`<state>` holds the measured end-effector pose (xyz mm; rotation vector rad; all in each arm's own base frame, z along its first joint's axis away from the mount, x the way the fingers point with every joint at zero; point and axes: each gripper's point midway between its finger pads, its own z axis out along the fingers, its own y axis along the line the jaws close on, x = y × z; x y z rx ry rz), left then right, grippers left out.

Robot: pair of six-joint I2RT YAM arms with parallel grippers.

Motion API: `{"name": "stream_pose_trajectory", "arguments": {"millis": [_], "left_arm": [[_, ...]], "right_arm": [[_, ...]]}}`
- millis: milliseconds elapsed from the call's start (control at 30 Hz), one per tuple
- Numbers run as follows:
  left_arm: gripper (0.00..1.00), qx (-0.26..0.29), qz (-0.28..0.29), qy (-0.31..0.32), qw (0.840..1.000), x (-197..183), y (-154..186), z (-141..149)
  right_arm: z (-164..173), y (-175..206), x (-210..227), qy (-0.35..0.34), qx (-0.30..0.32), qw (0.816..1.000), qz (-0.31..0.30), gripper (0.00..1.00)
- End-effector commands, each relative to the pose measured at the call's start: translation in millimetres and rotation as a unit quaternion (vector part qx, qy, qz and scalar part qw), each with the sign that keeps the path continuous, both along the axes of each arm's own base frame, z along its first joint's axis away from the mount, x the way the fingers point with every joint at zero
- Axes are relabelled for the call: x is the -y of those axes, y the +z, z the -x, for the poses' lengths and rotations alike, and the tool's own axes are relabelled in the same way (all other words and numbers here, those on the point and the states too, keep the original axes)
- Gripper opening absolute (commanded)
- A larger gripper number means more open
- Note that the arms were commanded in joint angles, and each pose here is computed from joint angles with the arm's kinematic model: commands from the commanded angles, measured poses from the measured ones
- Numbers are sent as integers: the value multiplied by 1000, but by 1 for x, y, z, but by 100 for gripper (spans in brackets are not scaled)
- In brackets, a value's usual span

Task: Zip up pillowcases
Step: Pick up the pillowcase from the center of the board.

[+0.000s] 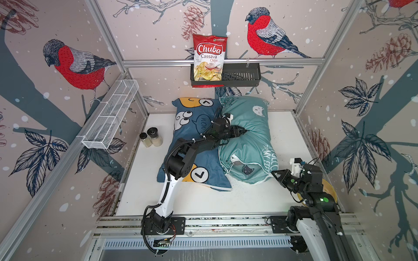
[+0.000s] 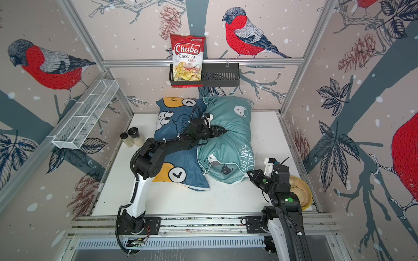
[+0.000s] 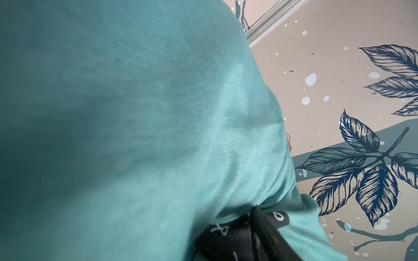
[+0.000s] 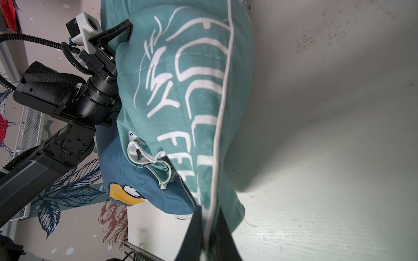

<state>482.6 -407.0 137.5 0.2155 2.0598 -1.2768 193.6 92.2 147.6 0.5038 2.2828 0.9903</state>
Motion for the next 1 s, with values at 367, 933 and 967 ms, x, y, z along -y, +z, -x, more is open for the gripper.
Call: {"name": "stream_pose_trajectory", "arguments": {"millis": [367,933,967], "left_arm": [[89,115,-43,99,987,-61,109,36],[63,-82,229,-213,946,37,131,275],[61,-89,232,-217,944,40,128,277]], "right_arm": [[-4,37,15,-13,11,998,64,0],[-15,45,-4,55,29,997,45,0],[-16,45,-6,57,32,997,40,0]]}}
